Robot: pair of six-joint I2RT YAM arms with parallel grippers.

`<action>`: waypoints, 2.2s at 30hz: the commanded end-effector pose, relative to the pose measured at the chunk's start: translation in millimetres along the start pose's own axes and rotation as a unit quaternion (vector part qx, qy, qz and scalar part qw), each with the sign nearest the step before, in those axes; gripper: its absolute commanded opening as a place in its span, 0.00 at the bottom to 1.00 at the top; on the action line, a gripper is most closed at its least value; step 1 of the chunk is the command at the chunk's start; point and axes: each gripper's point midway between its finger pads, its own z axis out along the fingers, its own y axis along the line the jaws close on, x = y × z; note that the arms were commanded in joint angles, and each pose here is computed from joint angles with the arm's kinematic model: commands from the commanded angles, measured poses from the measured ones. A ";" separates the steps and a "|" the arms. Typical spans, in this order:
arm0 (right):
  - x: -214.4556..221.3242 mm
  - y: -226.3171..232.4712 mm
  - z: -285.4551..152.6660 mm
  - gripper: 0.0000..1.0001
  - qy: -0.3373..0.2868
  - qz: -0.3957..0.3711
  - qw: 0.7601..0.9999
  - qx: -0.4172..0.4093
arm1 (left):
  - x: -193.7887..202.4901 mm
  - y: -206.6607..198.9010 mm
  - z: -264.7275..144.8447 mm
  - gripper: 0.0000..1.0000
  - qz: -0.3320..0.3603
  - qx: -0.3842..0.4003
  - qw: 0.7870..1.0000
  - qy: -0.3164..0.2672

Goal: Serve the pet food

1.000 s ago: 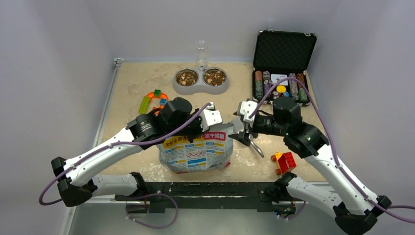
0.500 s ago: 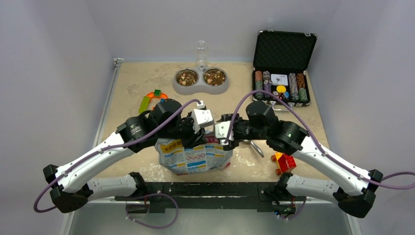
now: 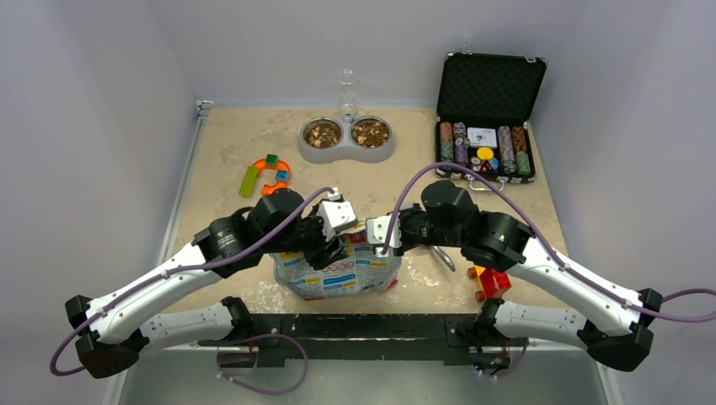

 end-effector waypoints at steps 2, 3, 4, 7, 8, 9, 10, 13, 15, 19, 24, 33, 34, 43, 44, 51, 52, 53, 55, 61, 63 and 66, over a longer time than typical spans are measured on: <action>-11.8 -25.4 -18.6 0.06 -0.004 0.009 0.999 0.044 | 15.7 23.6 -12.0 0.28 0.031 -0.068 0.997 0.028; -12.6 -23.2 -16.5 0.19 -0.004 0.009 0.999 0.035 | 8.6 22.2 -16.0 0.15 0.034 -0.064 0.997 0.021; -15.4 -19.6 -14.1 0.32 -0.010 0.013 1.000 0.024 | 1.0 17.9 -20.2 0.05 0.034 -0.053 0.998 0.014; -27.7 -10.3 -5.0 0.78 -0.038 0.017 0.999 -0.003 | -25.3 -2.5 -32.9 0.00 0.024 0.000 1.000 -0.012; -31.4 -9.1 -1.9 0.81 -0.044 0.015 0.999 -0.007 | -31.8 -9.9 -36.1 0.00 0.018 0.021 0.999 -0.019; -34.0 -7.9 1.9 0.83 -0.047 0.014 0.999 -0.010 | -36.2 -16.1 -38.5 0.00 0.009 0.039 0.999 -0.024; -36.4 -6.7 5.9 0.85 -0.050 0.012 0.999 -0.014 | -39.8 -21.6 -41.1 0.00 -0.001 0.057 0.998 -0.029; -38.3 -0.6 19.4 0.85 -0.049 0.008 0.998 -0.031 | -47.0 -28.6 -47.4 0.00 -0.042 0.100 0.993 -0.049; -38.2 3.5 23.7 0.76 -0.045 0.008 0.998 -0.043 | -46.4 -24.2 -48.7 0.00 -0.070 0.093 0.992 -0.053; -35.6 -1.0 20.8 0.55 -0.042 0.014 0.999 -0.024 | -35.4 -10.5 -50.8 0.22 -0.097 0.051 0.994 -0.029; -19.1 5.5 13.6 0.59 -0.009 -0.010 0.999 -0.033 | -10.9 -3.9 -54.2 0.67 -0.131 0.010 0.991 -0.009; -42.9 16.1 26.9 0.89 -0.028 -0.019 0.998 -0.049 | -29.2 18.8 -87.8 0.75 -0.176 -0.091 0.976 -0.086; -46.0 17.2 32.7 0.90 -0.025 -0.020 0.998 -0.048 | -32.8 25.2 -95.7 0.75 -0.176 -0.114 0.973 -0.097; -43.1 14.5 79.3 0.93 0.046 -0.052 0.997 0.013 | -42.4 64.4 -158.4 0.77 -0.178 -0.267 0.930 -0.179; -39.0 14.3 80.1 0.90 0.052 -0.057 0.997 0.018 | -41.4 61.8 -156.5 0.78 -0.175 -0.259 0.932 -0.182; -47.3 24.8 64.0 0.62 0.025 -0.071 0.997 -0.018 | -28.4 14.6 -100.3 0.78 -0.140 -0.091 0.979 -0.116; -49.7 28.2 61.2 0.57 0.019 -0.071 0.997 -0.031 | -23.8 14.1 -90.4 0.78 -0.141 -0.082 0.982 -0.098; -51.4 31.2 59.5 0.49 0.016 -0.071 0.996 -0.042 | -21.5 14.7 -84.9 0.76 -0.141 -0.080 0.983 -0.087; -53.3 33.5 56.4 0.36 0.017 -0.071 0.996 -0.057 | -20.9 12.4 -77.0 0.76 -0.125 -0.069 0.987 -0.078; -54.0 32.1 51.0 0.15 0.018 -0.052 0.994 -0.092 | -22.3 3.8 -64.6 0.79 -0.064 -0.041 0.993 -0.087; -53.2 26.5 48.7 0.08 0.016 -0.045 0.995 -0.089 | -17.9 0.9 -60.5 0.80 -0.054 -0.034 0.995 -0.081; -51.4 18.9 46.4 0.00 0.017 -0.035 0.995 -0.090 | -11.1 -0.9 -51.4 0.77 -0.041 -0.028 0.996 -0.072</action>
